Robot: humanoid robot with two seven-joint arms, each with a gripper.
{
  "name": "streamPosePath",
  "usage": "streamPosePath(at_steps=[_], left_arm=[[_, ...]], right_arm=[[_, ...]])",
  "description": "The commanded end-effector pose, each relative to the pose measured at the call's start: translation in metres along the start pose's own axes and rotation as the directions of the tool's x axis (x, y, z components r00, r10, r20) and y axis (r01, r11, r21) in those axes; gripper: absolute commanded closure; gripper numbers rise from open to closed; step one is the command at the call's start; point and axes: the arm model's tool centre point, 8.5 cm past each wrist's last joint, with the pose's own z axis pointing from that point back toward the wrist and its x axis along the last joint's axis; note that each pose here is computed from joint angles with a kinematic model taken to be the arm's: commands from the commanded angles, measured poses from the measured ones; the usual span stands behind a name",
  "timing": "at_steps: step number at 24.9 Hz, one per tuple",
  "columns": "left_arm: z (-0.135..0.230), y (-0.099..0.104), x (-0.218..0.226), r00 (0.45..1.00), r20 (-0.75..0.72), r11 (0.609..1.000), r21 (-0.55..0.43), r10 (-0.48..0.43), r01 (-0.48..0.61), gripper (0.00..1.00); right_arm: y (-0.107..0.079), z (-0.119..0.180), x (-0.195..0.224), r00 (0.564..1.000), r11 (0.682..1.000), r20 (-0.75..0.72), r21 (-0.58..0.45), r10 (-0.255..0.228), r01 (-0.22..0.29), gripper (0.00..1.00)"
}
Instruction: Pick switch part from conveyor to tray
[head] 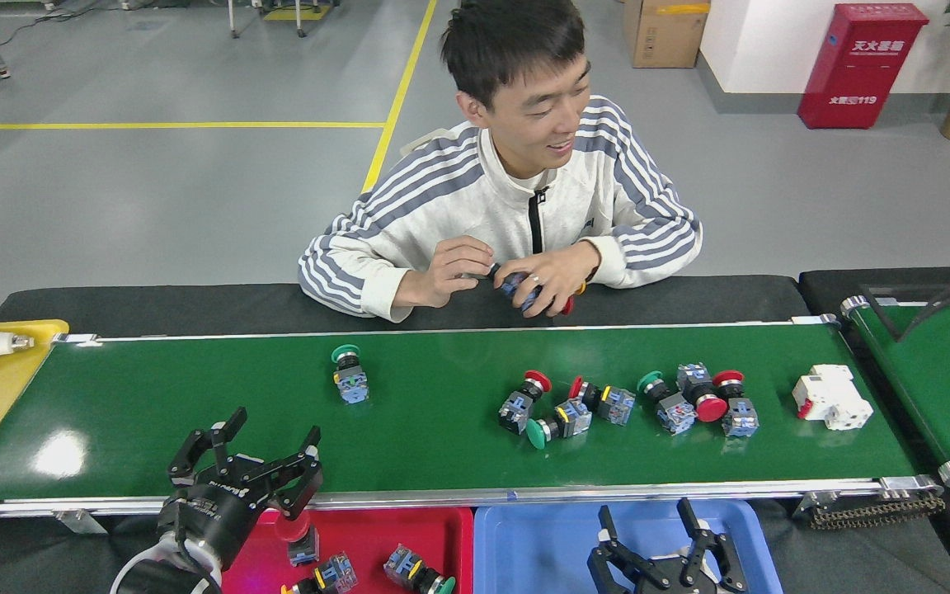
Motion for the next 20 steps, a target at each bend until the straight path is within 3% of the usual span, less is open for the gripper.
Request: streamPosePath(at_steps=[1, 6, 13, 20], left_arm=[[-0.016, 0.004, -0.002, 1.0, -0.002, 0.999, -0.031, 0.017, -0.017, 0.0], [-0.041, 0.004, -0.011, 0.999, -0.012, 0.997, -0.065, 0.034, -0.035, 0.0], [-0.063, 0.01, -0.021, 0.998, -0.042, 0.995, -0.08, 0.05, -0.053, 0.0], [-0.085, 0.0, -0.048, 0.985, -0.175, 0.991, -0.128, 0.0, -0.023, 0.0]], right_arm=[[-0.015, -0.017, 0.001, 1.0, 1.0, -0.013, -0.024, 0.007, -0.007, 0.02], [-0.014, -0.058, 0.047, 0.993, 0.997, 0.105, 0.062, 0.048, -0.055, 0.02], [-0.008, -0.099, 0.102, 0.982, 0.99, 0.179, 0.11, 0.065, -0.085, 0.02], [0.003, -0.123, 0.111, 0.977, 0.981, 0.194, 0.155, 0.089, -0.12, 0.02]])
